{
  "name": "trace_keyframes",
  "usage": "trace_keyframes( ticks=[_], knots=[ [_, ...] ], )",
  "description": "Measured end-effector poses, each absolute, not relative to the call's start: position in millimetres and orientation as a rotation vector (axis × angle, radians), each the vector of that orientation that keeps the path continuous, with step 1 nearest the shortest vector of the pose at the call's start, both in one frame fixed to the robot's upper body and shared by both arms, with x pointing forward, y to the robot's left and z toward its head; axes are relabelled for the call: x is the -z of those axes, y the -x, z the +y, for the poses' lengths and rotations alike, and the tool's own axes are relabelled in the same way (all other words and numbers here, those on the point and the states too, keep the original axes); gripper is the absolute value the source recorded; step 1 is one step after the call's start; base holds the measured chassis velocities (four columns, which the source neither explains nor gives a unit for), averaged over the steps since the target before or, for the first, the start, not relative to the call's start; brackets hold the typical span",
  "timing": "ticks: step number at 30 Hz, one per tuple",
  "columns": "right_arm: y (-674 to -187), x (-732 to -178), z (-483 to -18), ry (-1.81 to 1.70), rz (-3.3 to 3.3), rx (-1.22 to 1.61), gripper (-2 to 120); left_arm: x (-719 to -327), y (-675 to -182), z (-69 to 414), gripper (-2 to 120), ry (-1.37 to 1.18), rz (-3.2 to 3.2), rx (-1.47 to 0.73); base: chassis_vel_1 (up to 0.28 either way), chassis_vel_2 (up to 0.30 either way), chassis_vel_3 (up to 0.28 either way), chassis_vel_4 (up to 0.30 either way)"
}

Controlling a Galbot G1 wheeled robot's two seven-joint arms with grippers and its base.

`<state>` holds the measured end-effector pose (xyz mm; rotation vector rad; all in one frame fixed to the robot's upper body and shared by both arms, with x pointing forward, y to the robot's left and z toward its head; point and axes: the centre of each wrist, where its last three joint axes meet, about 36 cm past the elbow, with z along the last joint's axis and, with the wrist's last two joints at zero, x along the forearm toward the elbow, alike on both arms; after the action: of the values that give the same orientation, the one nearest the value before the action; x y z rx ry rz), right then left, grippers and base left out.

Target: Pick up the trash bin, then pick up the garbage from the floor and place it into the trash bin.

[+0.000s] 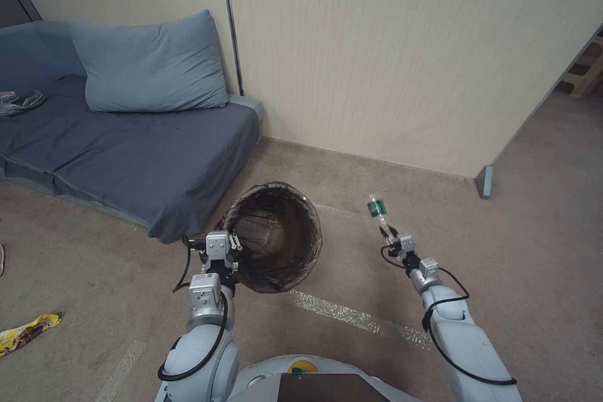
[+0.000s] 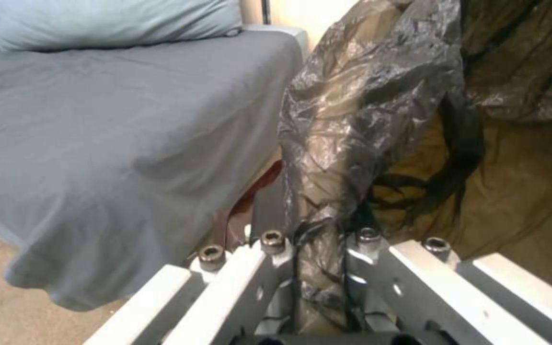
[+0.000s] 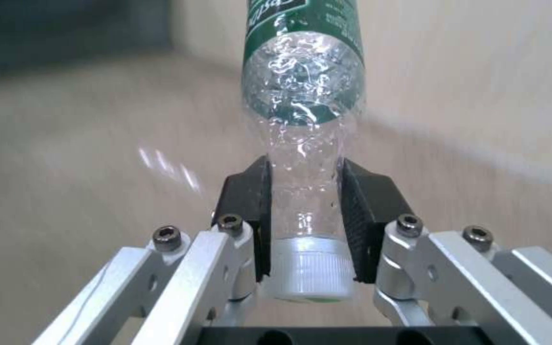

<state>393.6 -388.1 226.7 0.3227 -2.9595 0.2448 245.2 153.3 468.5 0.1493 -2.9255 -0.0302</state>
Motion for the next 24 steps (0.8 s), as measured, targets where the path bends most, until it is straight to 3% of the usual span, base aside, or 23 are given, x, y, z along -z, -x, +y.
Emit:
trace_keyframes(
  ticks=[7,12,24],
  knots=[
    [-365,-351,-354,-0.676,-3.232,-0.226,23,-465,-244,147,3,-0.115,-2.906,-0.002,0.0,0.0,0.0,0.0],
    [-350,-403,-331,-1.02,-3.258,-0.176,23,-465,-241,140,3,-0.071,-2.878,-0.047,0.0,0.0,0.0,0.0],
    [-321,-435,-272,-1.552,-3.063,-0.081,23,-465,-238,135,3,-0.038,-2.859,-0.069,0.0,0.0,0.0,0.0]
  ],
)
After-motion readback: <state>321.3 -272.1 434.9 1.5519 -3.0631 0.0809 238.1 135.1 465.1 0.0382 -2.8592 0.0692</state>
